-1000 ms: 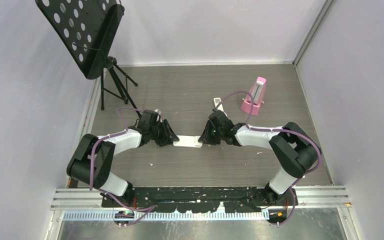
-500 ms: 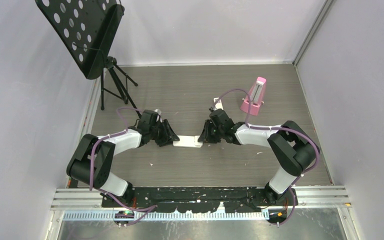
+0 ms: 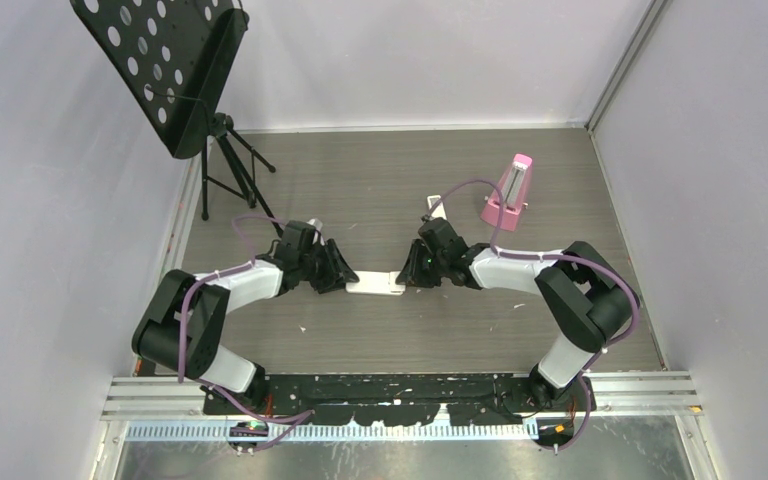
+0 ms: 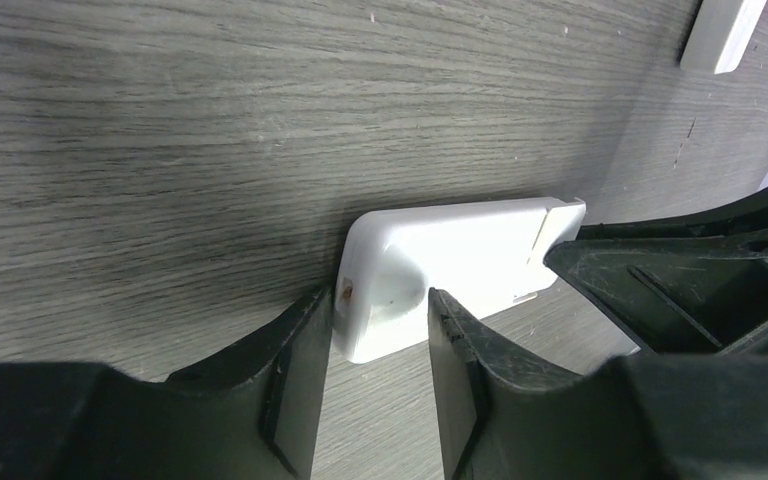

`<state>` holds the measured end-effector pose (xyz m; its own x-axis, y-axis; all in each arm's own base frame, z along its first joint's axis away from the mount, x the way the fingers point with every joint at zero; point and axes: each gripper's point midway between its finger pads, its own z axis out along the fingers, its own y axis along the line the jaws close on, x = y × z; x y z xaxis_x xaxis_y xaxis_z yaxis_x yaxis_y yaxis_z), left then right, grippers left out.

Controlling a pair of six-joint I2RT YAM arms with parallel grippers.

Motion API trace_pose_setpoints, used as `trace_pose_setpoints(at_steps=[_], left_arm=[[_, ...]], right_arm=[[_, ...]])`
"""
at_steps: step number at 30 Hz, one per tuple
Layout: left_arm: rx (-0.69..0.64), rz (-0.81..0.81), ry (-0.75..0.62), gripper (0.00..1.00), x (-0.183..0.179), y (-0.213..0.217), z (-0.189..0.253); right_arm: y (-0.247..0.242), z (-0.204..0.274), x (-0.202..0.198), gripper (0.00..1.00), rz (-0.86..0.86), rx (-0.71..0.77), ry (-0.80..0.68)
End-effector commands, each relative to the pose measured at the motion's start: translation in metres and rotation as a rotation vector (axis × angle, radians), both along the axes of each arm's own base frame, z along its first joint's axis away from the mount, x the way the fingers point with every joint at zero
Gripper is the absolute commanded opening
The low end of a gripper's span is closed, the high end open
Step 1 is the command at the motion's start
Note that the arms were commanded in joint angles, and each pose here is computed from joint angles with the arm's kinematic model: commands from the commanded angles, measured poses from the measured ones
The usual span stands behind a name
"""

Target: Load the batteries into the remote control

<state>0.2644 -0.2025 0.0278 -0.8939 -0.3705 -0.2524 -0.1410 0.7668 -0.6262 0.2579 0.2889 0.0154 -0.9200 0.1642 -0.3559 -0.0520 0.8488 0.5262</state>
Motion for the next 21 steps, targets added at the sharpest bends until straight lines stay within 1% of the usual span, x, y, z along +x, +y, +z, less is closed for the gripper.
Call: trace_pose_setpoints(at_steps=[1,7,14,15,21], left_arm=[[0.106,-0.027,0.165,0.42,-0.046,0.016,-0.042],[0.071,-0.043,0.171,0.38,-0.052,0.006,-0.045],[0.041,-0.03,0.19,0.36,-0.06,0.002,-0.048],[0.027,-0.027,0.175,0.36,-0.058,0.0,-0.046],[0.011,-0.001,0.174,0.36,-0.06,0.001,-0.047]], right_arm=[[-0.022,-0.063,-0.085,0.19,0.064,-0.137,0.328],[-0.015,-0.06,-0.095,0.19,0.06,-0.086,0.393],[-0.007,-0.06,-0.095,0.25,0.004,-0.021,0.435],[-0.006,-0.06,-0.095,0.25,-0.01,-0.01,0.44],[-0.011,-0.057,-0.094,0.22,-0.066,0.021,0.431]])
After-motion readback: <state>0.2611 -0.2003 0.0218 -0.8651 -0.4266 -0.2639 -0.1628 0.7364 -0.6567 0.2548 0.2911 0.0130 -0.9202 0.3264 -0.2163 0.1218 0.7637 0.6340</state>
